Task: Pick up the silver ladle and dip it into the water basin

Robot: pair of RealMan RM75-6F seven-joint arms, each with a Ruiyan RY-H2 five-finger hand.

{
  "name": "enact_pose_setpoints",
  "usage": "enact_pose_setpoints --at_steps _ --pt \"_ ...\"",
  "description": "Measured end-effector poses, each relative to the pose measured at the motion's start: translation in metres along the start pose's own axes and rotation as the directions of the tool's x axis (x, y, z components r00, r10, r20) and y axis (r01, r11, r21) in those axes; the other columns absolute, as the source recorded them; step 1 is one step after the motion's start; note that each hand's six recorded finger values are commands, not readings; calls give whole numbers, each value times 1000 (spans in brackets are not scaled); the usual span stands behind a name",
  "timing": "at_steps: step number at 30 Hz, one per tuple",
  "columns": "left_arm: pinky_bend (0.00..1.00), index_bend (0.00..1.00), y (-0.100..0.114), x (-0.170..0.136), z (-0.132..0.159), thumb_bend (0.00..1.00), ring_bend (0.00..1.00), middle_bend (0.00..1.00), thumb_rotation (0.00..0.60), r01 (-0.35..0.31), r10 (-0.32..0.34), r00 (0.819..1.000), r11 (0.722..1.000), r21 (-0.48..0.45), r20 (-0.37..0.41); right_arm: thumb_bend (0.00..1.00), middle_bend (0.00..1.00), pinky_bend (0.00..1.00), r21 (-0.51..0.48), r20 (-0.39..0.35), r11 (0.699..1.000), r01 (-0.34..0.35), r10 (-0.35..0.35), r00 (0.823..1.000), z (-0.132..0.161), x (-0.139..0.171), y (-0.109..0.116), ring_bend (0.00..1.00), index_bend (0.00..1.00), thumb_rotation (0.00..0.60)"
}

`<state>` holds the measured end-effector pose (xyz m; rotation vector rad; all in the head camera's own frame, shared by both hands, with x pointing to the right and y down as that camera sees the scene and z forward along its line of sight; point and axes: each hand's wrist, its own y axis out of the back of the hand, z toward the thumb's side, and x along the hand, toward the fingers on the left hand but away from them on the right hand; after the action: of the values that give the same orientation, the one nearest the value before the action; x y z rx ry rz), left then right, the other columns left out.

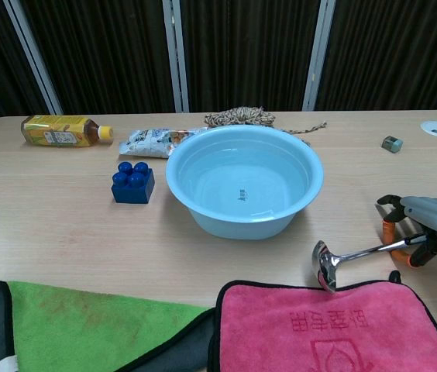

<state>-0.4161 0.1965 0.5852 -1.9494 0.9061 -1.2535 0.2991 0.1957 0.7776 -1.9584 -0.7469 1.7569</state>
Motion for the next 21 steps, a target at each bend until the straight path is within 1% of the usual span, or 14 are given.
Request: enact_pose_setpoints --at_steps 14,21 --pt "0 0 -1 -1 5 452 0 0 501 2 -2 1000 1000 -2 22 418 0 0 37 -2 999 34 -34 999 0 10 19 0 670 600" --pt "0 0 -1 -3 7 450 0 0 497 3 -3 999 1000 -3 33 435 0 0 48 2 997 67 -67 998 0 20 37 0 688 600"
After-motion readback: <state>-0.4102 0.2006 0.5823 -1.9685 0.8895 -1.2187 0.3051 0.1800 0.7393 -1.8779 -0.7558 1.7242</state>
